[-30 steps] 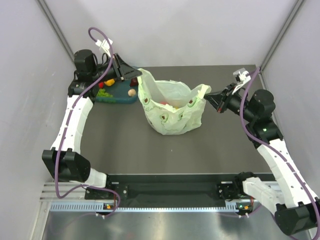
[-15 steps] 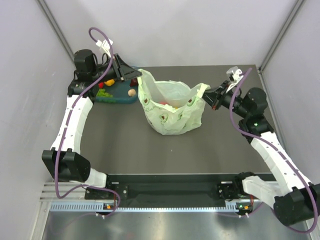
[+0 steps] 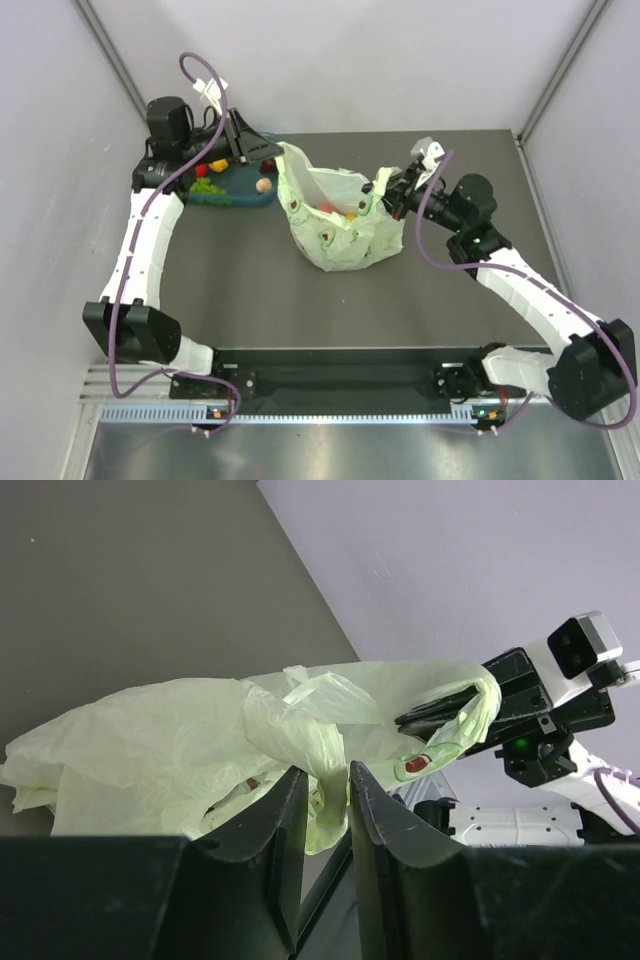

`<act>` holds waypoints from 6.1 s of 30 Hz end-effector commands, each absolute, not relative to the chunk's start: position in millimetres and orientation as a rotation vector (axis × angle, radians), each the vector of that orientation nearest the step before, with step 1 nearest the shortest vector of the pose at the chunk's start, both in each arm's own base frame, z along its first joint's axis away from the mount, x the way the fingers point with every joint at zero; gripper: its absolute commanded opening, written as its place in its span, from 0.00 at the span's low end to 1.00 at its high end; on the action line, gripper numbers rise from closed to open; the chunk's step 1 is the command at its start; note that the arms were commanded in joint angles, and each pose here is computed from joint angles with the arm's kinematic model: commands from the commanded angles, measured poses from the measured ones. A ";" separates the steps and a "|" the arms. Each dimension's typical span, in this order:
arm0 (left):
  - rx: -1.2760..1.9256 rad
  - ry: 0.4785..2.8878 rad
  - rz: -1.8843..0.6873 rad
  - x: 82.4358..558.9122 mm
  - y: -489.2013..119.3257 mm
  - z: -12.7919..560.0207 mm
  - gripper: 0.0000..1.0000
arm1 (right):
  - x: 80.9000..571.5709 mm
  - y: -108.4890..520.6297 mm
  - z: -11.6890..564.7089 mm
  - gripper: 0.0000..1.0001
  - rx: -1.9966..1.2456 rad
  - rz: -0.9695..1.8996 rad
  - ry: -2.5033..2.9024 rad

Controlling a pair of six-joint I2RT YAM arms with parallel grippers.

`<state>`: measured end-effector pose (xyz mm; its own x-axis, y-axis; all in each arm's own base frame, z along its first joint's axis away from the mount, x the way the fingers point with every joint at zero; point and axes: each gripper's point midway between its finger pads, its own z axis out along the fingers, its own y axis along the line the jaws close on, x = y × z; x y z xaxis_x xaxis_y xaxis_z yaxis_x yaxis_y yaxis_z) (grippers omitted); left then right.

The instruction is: Place the fake fruits into the plastic bag and tie a complex knot

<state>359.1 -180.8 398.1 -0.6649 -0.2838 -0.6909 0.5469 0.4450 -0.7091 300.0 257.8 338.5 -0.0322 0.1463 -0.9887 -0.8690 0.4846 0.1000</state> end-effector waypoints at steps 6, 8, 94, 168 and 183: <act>0.317 1.888 -1.286 353.3 -184.3 409.6 0.29 | 317.1 279.3 372.8 0.06 -0.745 0.864 1.113; 0.331 1.903 -1.277 355.2 -185.9 405.9 0.29 | 321.8 289.5 374.0 0.07 -0.779 0.885 1.110; 0.475 2.101 -1.044 348.6 -233.8 387.5 0.04 | 368.9 336.2 361.8 0.04 -0.863 0.741 1.102; 0.505 2.061 -1.231 331.2 -244.7 399.9 0.04 | 354.7 389.9 396.4 0.17 -0.825 0.861 0.803; 0.460 1.810 -1.237 318.6 -206.7 440.6 0.50 | 345.0 367.7 396.0 0.00 -0.767 0.870 0.853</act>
